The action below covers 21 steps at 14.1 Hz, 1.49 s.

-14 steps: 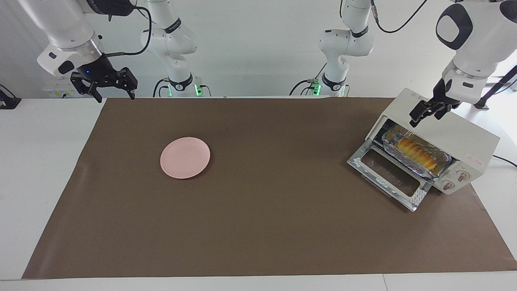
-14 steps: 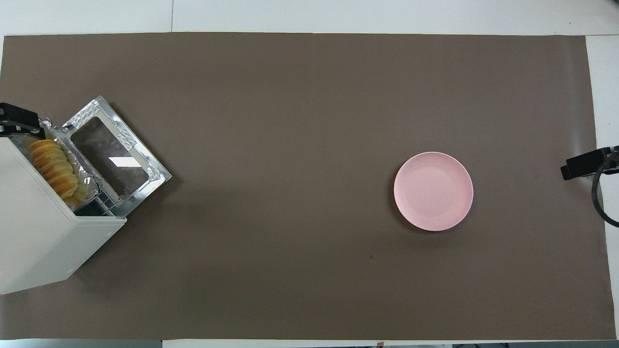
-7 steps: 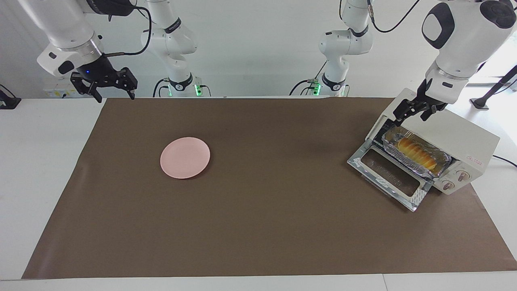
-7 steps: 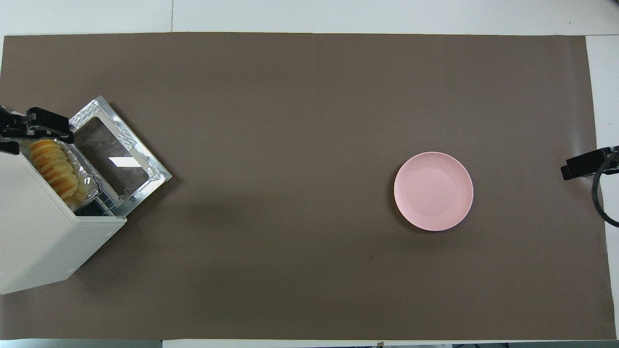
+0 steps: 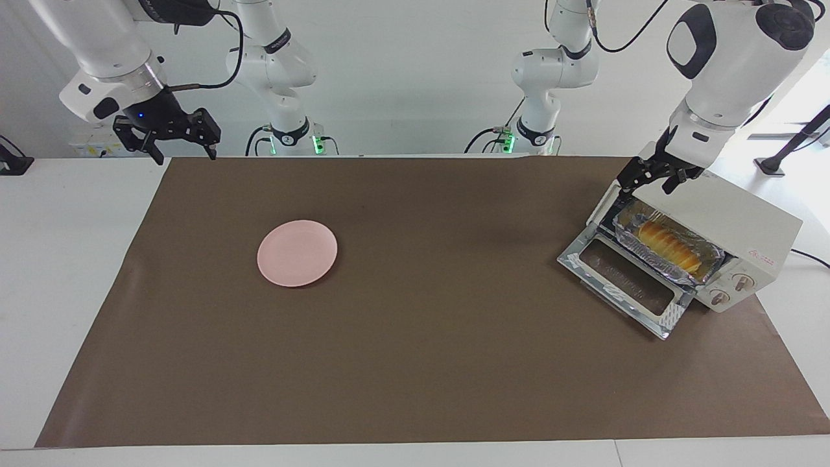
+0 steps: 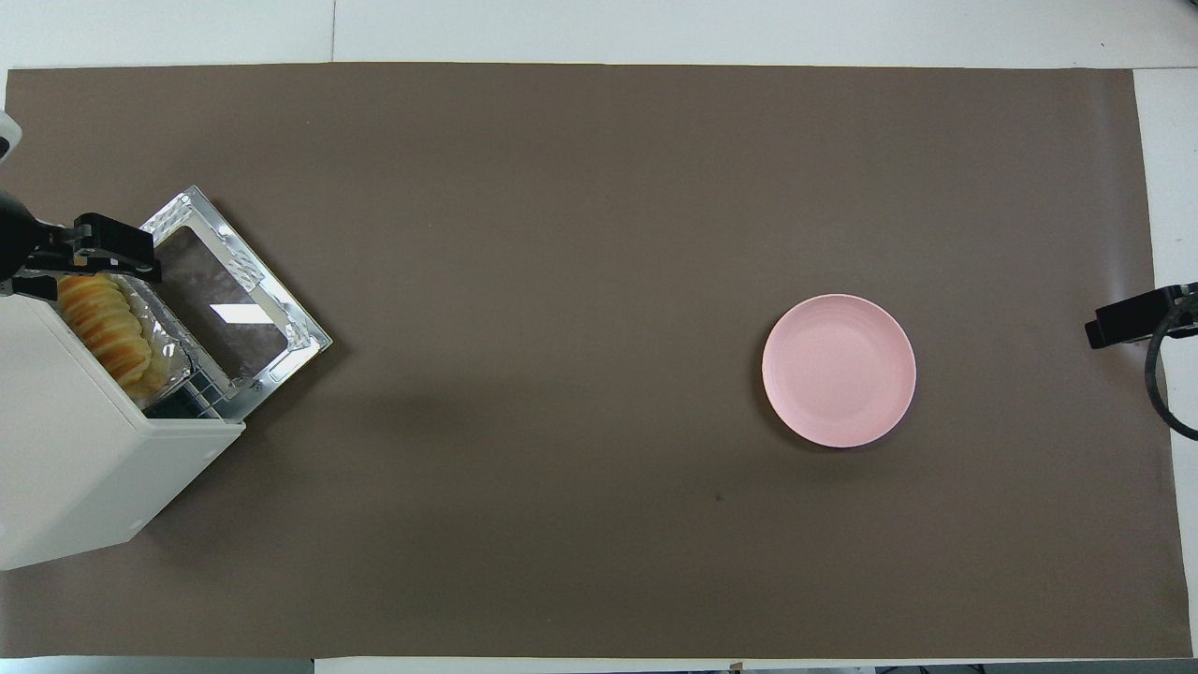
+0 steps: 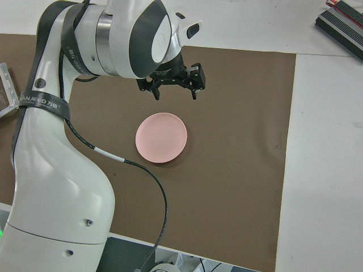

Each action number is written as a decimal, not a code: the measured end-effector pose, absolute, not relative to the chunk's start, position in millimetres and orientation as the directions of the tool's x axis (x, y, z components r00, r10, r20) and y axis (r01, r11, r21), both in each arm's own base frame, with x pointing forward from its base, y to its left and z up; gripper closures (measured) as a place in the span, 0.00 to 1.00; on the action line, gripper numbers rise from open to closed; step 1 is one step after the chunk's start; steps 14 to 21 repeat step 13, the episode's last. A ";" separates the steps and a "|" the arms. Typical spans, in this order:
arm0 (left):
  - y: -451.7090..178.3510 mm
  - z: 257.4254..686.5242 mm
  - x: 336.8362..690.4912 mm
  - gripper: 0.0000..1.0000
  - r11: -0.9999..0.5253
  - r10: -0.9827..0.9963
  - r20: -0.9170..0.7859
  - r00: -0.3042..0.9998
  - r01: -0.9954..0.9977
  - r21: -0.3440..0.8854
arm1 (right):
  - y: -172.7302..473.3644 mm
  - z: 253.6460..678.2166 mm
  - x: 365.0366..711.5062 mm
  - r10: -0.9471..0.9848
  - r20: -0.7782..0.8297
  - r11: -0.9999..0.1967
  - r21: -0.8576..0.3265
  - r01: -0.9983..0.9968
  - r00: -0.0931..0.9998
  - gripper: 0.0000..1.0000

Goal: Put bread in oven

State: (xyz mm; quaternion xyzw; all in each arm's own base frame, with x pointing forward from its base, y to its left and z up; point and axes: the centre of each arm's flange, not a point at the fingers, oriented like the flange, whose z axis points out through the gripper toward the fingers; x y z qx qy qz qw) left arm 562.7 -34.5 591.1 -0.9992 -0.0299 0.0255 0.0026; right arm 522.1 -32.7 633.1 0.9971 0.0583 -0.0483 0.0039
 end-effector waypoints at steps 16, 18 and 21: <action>-32.8 595.0 558.8 0.00 -0.996 -0.091 -0.056 0.994 -0.089 0.032 | -32.7 633.1 522.1 0.116 -0.097 -0.993 0.002 0.117 0.989 0.00; -32.8 595.0 558.8 0.00 -0.996 -0.091 -0.056 0.994 -0.089 0.032 | -32.7 633.1 522.1 0.116 -0.097 -0.993 0.002 0.117 0.989 0.00; -32.8 595.0 558.8 0.00 -0.996 -0.091 -0.056 0.994 -0.089 0.032 | -32.7 633.1 522.1 0.116 -0.097 -0.993 0.002 0.117 0.989 0.00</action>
